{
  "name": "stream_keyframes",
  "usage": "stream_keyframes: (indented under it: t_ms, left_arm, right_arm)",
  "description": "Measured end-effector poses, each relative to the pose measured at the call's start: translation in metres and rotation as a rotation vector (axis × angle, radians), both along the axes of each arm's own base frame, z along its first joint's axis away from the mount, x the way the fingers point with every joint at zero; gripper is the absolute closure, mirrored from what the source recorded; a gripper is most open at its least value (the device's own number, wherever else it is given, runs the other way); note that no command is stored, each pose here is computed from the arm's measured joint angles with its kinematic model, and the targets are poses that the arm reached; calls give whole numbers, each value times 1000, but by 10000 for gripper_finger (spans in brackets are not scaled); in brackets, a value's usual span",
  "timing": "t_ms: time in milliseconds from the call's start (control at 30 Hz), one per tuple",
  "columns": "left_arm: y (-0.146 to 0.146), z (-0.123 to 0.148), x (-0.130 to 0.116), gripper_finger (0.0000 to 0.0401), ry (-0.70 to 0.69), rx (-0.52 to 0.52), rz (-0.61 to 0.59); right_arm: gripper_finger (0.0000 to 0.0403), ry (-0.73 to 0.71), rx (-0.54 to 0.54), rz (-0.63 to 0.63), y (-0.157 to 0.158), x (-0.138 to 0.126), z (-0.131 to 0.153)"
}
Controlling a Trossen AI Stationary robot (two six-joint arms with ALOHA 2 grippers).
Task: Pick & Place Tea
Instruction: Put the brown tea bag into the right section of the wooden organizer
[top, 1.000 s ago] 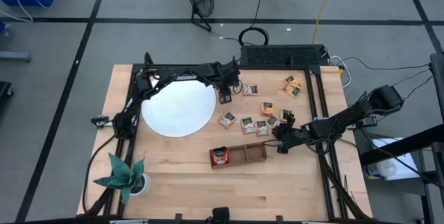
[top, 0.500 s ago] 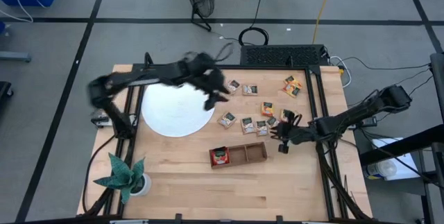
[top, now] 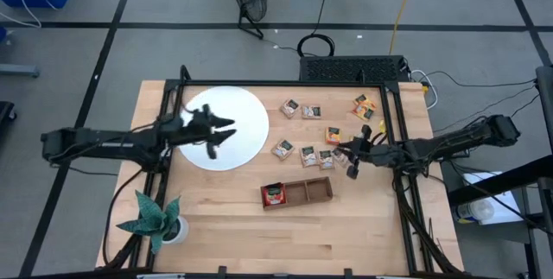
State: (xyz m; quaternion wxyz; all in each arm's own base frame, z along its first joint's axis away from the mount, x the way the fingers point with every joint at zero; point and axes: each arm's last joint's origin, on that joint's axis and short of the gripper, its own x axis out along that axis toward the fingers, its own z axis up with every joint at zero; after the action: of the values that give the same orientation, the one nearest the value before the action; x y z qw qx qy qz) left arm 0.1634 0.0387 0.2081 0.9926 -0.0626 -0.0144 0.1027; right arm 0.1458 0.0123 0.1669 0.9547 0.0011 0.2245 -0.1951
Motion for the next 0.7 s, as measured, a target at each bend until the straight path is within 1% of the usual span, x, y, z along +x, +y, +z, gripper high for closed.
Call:
stream_keyframes:
  t_ms: [67, 133, 200, 300, 367, 467, 567, 700]
  left_arm:
    - [-3, -8, -12, 235, -27, -12, 25]
    - [-4, -13, -20, 235, -58, -19, 33]
    - [-6, -18, -25, 235, -67, -31, 33]
    - [-7, -22, -29, 235, -71, -44, 26]
    - [-7, -23, -29, 235, -71, -44, 25]
    - [-7, -23, -29, 235, -68, -45, 25]
    - [-7, -23, -29, 235, -68, -45, 26]
    - [-7, -23, -29, 235, -68, -46, 26]
  right_arm:
    - [353, 97, 12, -15, -4, -4, 2]
    - [336, 208, 37, 11, -5, -6, 7]
    - [312, 286, 51, 49, -6, -6, 13]
    - [271, 391, -15, 150, -5, -2, 13]
    - [245, 476, -57, 213, -4, 1, 6]
    - [220, 602, -48, 251, -4, 7, -9]
    - [209, 711, -53, 264, -5, 14, -22]
    - [207, 799, -80, 294, -5, 21, -34]
